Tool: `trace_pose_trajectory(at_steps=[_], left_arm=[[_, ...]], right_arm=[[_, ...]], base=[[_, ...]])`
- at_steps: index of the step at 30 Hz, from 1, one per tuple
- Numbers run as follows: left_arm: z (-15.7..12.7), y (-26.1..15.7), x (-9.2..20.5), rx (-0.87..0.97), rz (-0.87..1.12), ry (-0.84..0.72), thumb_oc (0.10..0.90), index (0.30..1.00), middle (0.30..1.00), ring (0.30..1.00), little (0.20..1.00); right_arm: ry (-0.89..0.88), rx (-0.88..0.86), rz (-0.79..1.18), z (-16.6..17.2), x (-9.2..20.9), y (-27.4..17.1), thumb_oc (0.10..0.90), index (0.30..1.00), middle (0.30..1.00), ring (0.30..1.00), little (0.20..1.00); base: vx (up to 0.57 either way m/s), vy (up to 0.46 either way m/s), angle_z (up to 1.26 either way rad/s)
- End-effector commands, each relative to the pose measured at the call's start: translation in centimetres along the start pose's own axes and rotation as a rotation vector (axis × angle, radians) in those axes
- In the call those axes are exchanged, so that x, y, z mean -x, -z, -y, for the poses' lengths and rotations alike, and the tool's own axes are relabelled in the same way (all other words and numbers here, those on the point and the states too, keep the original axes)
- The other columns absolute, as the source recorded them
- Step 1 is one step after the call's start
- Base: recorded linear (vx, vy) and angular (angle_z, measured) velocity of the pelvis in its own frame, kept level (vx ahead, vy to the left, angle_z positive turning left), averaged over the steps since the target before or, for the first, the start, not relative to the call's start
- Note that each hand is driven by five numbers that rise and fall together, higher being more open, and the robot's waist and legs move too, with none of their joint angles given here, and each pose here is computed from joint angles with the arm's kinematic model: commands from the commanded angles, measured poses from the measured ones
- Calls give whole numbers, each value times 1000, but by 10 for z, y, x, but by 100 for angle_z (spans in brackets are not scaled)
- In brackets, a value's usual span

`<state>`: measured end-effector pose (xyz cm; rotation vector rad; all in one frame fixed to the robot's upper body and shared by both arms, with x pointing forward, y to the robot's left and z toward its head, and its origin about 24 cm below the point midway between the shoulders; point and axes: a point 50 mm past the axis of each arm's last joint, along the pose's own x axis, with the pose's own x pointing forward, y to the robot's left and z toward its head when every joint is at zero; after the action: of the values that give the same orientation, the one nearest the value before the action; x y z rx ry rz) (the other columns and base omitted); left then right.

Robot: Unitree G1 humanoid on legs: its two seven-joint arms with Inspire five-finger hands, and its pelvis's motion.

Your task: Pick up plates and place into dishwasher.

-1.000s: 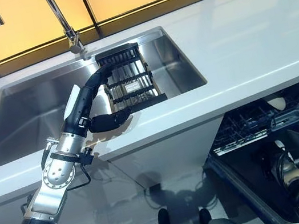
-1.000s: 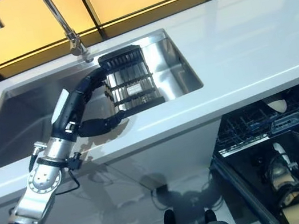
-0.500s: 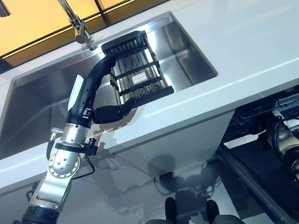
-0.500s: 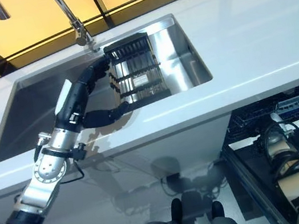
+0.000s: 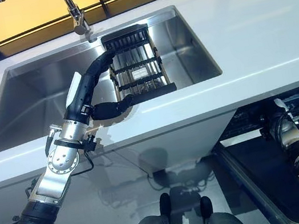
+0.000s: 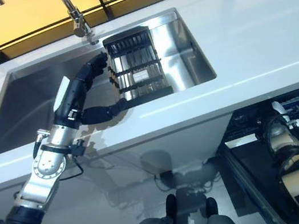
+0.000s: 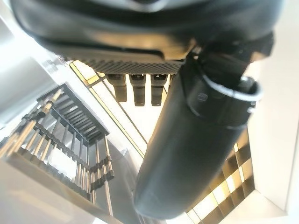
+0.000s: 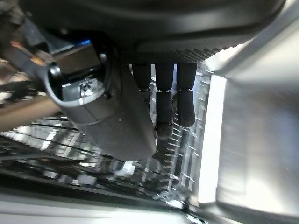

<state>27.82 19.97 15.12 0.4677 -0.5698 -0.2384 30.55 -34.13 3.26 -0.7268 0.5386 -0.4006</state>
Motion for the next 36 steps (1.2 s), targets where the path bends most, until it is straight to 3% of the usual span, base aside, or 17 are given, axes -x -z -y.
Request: trace_pose_trajectory(at_steps=[1, 4, 5, 10, 24, 36], left_arm=[[-22, -39, -22, 17, 258, -79, 800, 900, 900, 900, 900], [-20, -39, -18, 30, 264, -87, 800, 900, 900, 900, 900], [-20, -39, -15, 33, 265, -89, 800, 900, 900, 900, 900], [-20, -41, -7, 46, 284, -115, 800, 900, 900, 900, 900], [-23, -45, -4, 61, 320, -126, 800, 900, 900, 900, 900], [-21, -44, -8, 69, 317, -114, 800, 900, 900, 900, 900]], right_arm=[[84, 47, 295, 31, 1, -61, 100, 300, 300, 300, 200], [49, 69, 276, 21, 6, -40, 100, 300, 300, 300, 200], [38, 73, 263, 18, 9, -31, 800, 900, 900, 900, 900], [0, 68, 224, 9, 27, 3, 800, 900, 900, 900, 900], [45, 12, 279, 24, 63, 29, 800, 900, 900, 900, 900], [277, -544, 240, 32, 82, 59, 800, 900, 900, 900, 900]], base=[[5, 85, -6], [-3, 69, -15], [-1, 81, -18], [-9, 67, -20], [-17, 59, -23], [4, 33, -16]])
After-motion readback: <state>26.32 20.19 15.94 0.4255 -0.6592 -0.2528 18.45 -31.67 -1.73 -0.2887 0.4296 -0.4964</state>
